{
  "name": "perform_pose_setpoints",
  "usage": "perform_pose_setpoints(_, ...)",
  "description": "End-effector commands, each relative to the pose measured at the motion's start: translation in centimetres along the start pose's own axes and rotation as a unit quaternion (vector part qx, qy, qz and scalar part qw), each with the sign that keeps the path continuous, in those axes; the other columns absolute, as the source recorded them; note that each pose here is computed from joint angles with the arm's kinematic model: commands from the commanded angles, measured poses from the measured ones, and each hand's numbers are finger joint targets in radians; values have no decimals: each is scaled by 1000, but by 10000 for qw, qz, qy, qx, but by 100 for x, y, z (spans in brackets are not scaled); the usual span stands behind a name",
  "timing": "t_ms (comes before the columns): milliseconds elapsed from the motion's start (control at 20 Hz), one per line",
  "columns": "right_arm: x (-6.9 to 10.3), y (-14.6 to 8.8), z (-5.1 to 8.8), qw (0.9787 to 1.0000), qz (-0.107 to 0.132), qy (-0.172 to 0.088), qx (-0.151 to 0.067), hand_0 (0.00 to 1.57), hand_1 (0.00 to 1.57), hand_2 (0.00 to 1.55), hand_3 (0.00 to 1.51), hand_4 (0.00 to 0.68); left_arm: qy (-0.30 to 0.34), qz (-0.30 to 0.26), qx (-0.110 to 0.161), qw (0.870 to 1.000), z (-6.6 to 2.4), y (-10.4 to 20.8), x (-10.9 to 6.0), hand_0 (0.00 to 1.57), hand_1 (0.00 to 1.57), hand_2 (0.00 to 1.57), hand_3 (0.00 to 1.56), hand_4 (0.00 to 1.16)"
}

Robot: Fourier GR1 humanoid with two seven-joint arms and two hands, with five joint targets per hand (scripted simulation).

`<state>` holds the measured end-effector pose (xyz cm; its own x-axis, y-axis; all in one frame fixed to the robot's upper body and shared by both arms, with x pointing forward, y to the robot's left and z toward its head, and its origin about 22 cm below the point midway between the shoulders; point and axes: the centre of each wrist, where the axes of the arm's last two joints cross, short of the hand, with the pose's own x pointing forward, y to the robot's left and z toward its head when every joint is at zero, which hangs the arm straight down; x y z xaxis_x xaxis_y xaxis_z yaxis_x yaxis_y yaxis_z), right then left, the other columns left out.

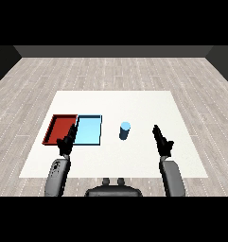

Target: Pick the blue can and put it in the blue box

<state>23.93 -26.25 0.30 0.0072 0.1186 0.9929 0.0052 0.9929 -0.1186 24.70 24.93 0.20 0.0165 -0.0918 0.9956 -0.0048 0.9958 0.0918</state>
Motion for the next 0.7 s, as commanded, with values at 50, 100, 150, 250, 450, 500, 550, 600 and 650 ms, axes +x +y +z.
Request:
perform_pose_setpoints(50,-12,-167,38,9998,45,10,195,0,0,0,0,0,-33,-59,8,10000,31,-4,8,0,0,0,0,0)
perform_pose_setpoints(100,-14,-253,59,9998,46,7,195,0,0,0,0,0,-33,-59,8,10000,48,-6,15,0,0,0,0,0)
perform_pose_setpoints(150,-16,-338,80,9998,47,3,195,0,0,0,0,0,-34,-59,8,10000,66,-8,22,0,0,0,0,0)
perform_pose_setpoints(250,100,-394,130,9997,112,21,231,0,0,0,0,0,-110,-93,-10,9999,90,-4,117,0,0,0,0,0)
perform_pose_setpoints(450,41,-406,174,9823,-1164,-1283,708,0,0,0,0,0,-1819,283,-99,9829,-32,84,253,0,0,0,0,0)
perform_pose_setpoints(500,94,-314,84,9816,-1254,-1272,679,0,0,0,0,0,-1820,174,-79,9831,108,17,263,0,0,0,0,0)
perform_pose_setpoints(550,130,-522,65,9804,-1264,-1321,736,0,0,0,0,0,-1736,333,-128,9842,190,221,-10,0,0,0,0,0)
perform_pose_setpoints(600,115,-491,57,9801,-1319,-1307,706,0,0,0,0,0,-1770,416,-185,9832,23,59,-61,0,0,0,0,0)
perform_pose_setpoints(650,97,-522,60,9794,-1295,-1367,728,0,0,0,0,0,-1838,351,-144,9822,100,-54,175,0,0,0,0,0)
